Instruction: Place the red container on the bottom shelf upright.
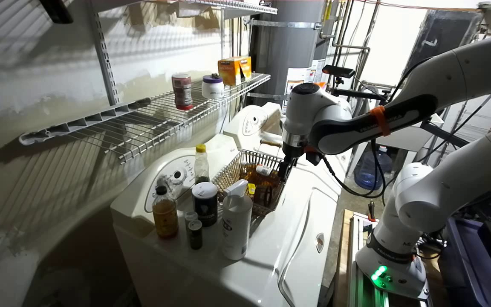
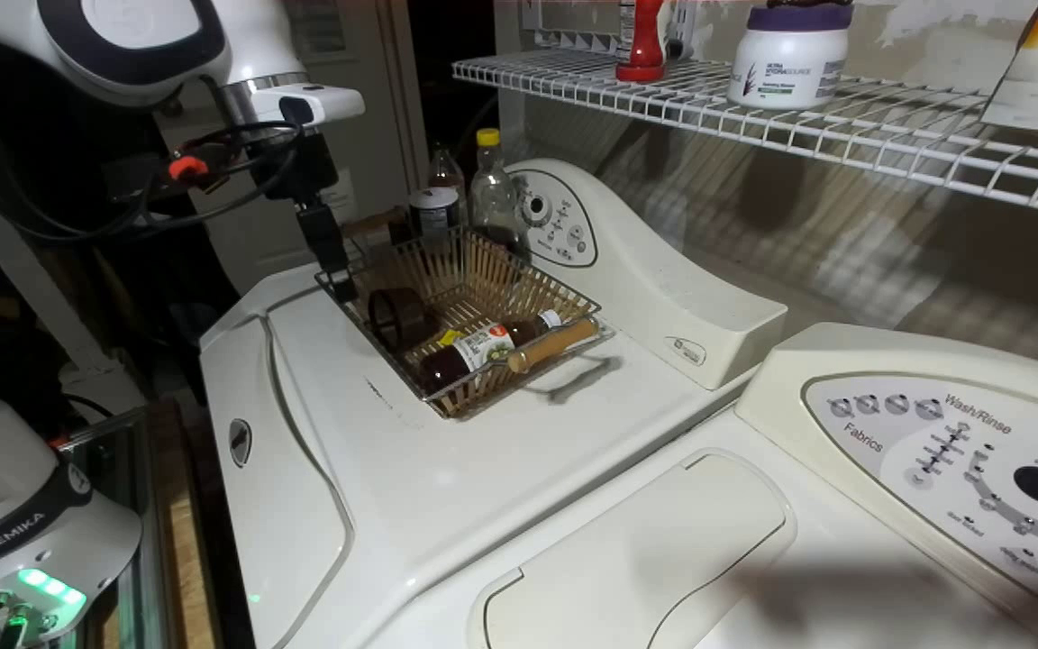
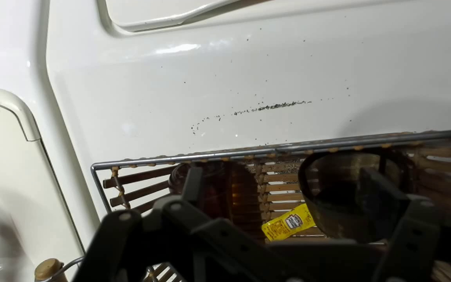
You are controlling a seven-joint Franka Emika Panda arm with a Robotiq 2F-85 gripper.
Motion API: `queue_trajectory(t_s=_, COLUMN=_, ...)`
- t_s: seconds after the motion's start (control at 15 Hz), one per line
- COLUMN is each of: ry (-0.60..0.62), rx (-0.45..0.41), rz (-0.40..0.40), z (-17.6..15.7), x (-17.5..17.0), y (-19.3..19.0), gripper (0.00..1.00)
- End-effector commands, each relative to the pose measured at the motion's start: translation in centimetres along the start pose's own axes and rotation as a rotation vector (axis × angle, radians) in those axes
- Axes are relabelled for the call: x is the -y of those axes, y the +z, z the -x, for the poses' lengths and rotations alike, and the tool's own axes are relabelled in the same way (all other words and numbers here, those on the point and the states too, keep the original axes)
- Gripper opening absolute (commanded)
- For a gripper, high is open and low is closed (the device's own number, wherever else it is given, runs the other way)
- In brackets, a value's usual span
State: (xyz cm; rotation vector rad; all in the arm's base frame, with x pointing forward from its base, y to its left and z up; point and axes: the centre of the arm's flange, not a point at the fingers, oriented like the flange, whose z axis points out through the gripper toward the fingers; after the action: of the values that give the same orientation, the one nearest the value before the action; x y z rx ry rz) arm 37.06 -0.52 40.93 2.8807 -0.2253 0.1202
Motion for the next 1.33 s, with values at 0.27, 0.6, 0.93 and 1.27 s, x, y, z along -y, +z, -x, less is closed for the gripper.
queue_trajectory(t_s=0.27, ry=-0.046, rx=-0.049, rz=-0.053, z=-1.1, x=1.0, y=-1.3, gripper=1.0)
queue_trajectory(t_s=0.6, ry=-0.058, rx=-0.09, rz=-0.108, z=-4.2, x=1.5, y=-5.1, gripper=1.0)
queue_trajectory(t_s=0.93, ry=0.0, rx=0.0, rz=0.0, z=0.0, x=0.0, y=0.0, gripper=1.0)
queue_trajectory(t_s=1.27, ry=-0.048, rx=-0.067, rz=-0.045, z=-0.9, x=1.0, y=-1.6, gripper=1.0)
